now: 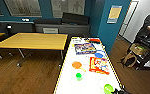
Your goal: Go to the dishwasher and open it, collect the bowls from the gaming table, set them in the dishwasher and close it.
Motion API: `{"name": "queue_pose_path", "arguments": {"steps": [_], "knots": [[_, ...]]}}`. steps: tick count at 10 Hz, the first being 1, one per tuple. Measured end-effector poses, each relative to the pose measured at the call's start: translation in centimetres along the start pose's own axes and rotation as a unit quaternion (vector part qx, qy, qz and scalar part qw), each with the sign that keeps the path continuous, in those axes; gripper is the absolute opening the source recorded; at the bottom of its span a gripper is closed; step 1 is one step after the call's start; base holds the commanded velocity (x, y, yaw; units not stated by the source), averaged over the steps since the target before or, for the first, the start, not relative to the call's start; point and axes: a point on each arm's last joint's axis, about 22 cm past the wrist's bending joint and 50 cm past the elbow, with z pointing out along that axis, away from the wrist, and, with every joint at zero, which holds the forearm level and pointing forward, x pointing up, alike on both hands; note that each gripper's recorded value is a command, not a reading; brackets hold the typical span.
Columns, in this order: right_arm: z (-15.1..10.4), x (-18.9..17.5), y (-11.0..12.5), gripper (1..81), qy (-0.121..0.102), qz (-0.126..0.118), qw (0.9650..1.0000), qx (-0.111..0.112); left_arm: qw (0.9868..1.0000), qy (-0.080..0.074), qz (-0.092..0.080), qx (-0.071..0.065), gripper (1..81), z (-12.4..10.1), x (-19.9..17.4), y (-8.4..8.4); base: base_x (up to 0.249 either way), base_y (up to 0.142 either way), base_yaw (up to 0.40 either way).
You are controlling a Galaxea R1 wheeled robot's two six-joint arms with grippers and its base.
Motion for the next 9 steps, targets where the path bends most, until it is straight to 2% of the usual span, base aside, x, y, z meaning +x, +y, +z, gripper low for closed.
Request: {"name": "queue_pose_path", "arguments": {"steps": [2, 3, 5, 8, 9], "knots": [[-2.7, 1.7, -0.7, 1.0, 0.003, -0.005, 0.9999, 0.01, 1.0, 0.001, 0.0, -0.009, 81.1, 0.4, 0.2, 1.5, 0.0, 0.0, 0.0], [-5.0, 3.2, -1.4, 1.0, 0.008, -0.01, 0.9998, 0.017, 0.9999, 0.002, -0.001, -0.014, 81.1, 0.6, 0.2, 2.3, 0.0, 0.0, 0.0], [-9.9, 5.1, -2.9, 1.0, 0.004, -0.023, 0.9994, 0.024, 0.9998, 0.003, 0.0, -0.017, 81.1, 0.7, 0.3, 2.8, 0.0, 0.0, 0.0], [-19.0, 6.5, 1.5, 1.0, 0.001, -0.021, 0.9993, -0.03, 0.9998, 0.008, 0.001, -0.019, 81.1, 0.8, 0.9, 3.1, 0.0, 0.0, 0.0], [-21.2, 5.8, 2.8, 1.0, -0.004, -0.018, 0.9989, -0.043, 0.9997, 0.012, 0.004, -0.019, 81.1, 0.8, 1.6, 3.0, 0.0, 0.0, 0.0]]}}
